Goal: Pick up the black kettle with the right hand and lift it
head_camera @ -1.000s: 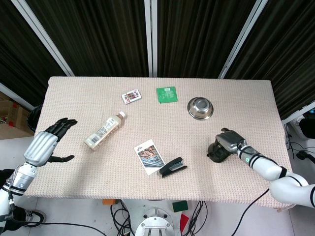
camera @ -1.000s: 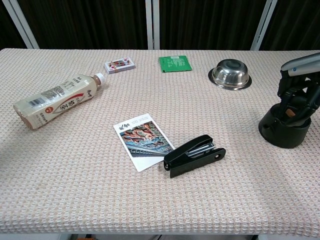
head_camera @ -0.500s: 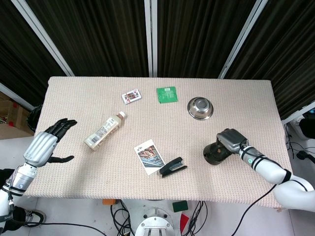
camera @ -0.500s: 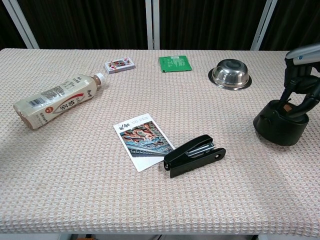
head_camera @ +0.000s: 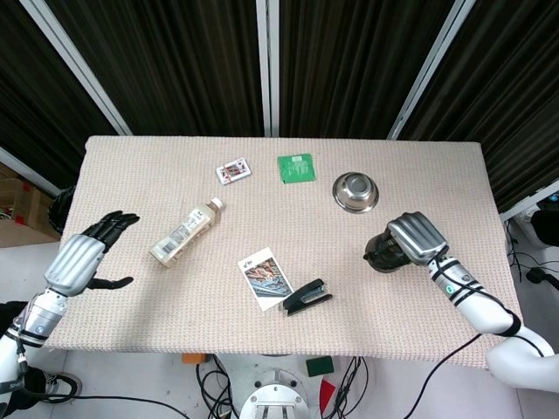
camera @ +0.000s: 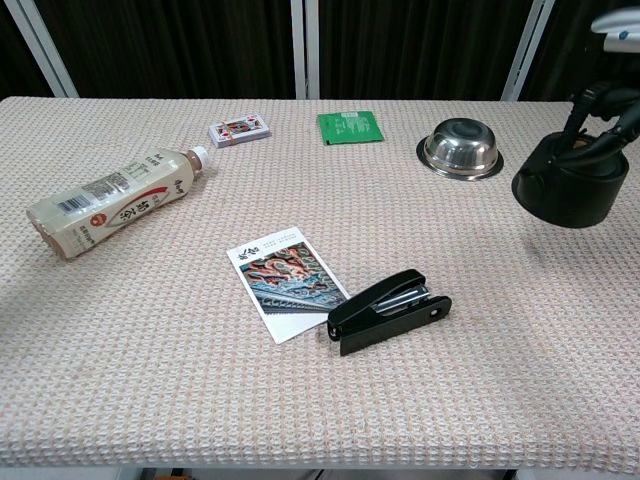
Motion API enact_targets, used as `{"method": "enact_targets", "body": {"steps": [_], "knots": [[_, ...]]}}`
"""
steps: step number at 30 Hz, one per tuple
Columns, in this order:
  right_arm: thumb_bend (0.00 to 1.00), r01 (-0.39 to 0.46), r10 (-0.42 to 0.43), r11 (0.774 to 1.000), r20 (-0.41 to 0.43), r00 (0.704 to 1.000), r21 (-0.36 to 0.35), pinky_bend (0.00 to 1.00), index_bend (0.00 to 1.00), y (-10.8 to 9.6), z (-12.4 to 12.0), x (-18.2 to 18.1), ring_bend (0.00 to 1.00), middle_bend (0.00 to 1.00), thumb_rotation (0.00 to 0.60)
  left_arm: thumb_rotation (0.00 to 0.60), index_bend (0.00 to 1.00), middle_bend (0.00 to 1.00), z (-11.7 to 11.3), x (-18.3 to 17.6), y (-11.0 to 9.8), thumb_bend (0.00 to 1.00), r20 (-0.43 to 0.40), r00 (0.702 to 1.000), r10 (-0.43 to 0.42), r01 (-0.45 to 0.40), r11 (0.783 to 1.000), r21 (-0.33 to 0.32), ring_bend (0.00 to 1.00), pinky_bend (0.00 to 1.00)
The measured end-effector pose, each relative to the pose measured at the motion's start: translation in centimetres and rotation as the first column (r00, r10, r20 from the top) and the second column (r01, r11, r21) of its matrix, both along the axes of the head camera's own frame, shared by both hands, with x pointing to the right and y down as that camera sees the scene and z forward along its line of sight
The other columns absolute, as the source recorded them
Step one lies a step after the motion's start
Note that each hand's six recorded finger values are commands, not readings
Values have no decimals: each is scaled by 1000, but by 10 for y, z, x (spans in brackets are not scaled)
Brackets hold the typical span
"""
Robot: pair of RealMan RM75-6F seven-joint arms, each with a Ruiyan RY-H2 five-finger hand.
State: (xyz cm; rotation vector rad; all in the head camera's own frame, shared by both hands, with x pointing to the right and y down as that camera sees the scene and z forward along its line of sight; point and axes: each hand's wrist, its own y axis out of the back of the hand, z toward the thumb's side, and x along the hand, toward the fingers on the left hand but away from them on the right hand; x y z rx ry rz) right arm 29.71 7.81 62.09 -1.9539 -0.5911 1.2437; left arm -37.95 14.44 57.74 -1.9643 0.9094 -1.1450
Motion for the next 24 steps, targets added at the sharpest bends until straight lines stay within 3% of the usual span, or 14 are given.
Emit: {"method": "enact_targets", "body": {"steps": [11, 16, 24], "knots": [[301, -14, 12, 999, 47, 999, 47, 583, 1000, 0, -10, 6, 1000, 1000, 465, 600, 101, 104, 3, 2, 1, 58, -3, 1000, 3, -3, 1000, -7, 66, 263], [304, -15, 12, 998, 50, 999, 57, 613, 1000, 0, -11, 8, 1000, 1000, 484, 600, 101, 104, 4, 2, 2, 58, 1, 1000, 6, -6, 1000, -13, 66, 263], [343, -13, 10, 997, 46, 999, 76, 622, 1000, -3, -12, 10, 1000, 1000, 591, 600, 101, 104, 6, 5, 1, 58, -1, 1000, 11, -12, 1000, -12, 66, 263]]}}
